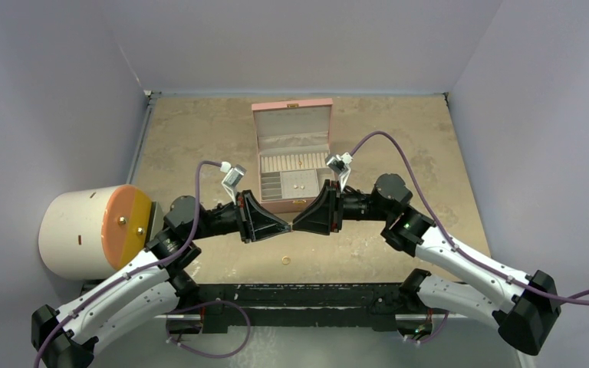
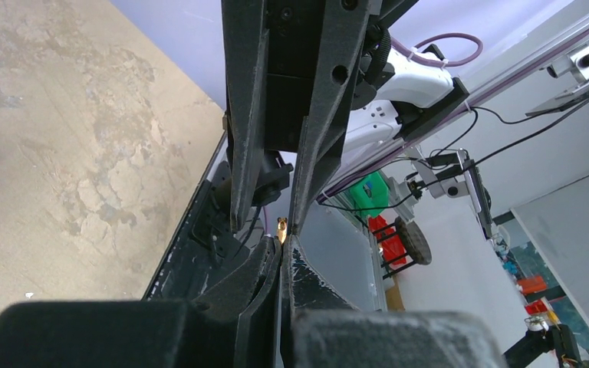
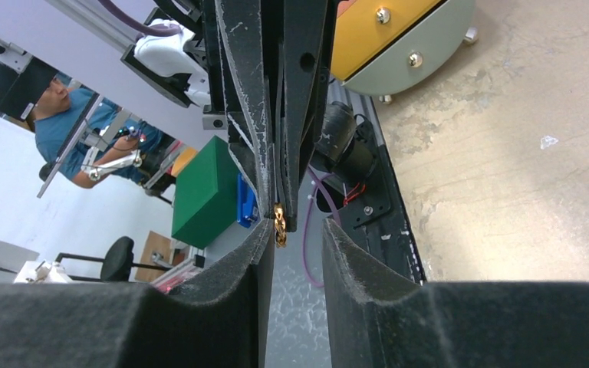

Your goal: Organize the mixed jewelry

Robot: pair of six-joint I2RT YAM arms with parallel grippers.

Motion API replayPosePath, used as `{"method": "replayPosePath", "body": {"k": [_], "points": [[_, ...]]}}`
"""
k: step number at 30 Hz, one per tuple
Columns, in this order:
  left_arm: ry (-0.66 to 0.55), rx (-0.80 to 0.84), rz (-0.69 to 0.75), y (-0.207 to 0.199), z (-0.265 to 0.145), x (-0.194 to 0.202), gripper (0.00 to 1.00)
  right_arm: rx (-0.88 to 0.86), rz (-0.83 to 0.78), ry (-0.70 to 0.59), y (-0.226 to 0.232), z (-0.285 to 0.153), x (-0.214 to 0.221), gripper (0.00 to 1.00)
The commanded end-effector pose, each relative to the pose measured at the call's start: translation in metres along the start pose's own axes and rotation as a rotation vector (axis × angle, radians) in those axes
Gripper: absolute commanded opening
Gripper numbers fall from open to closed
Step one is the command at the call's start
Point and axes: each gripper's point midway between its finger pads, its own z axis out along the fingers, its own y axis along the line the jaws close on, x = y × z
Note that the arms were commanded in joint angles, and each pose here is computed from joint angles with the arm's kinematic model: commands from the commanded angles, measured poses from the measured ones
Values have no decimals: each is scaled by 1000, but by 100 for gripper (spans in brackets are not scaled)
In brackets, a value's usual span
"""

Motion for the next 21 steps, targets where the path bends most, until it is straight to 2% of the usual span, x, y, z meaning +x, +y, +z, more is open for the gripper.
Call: {"method": "replayPosePath", "body": {"k": [1, 7, 11, 17, 21], "points": [[-32, 65, 42, -19, 1, -12, 0, -43, -53, -22, 11, -3, -6, 29], [-28, 62, 40, -17, 2, -12, 0, -58, -65, -32, 15, -4, -8, 16], [-29, 61, 41, -17, 3, -12, 0, -85, -81, -39, 20, -4, -9, 0], [-37, 42, 40, -13, 3, -13, 1, -83, -89, -46, 20, -4, -11, 0], [-71, 8, 64, -15, -1, -21, 34, -49, -98, -58, 17, -6, -14, 0]]}}
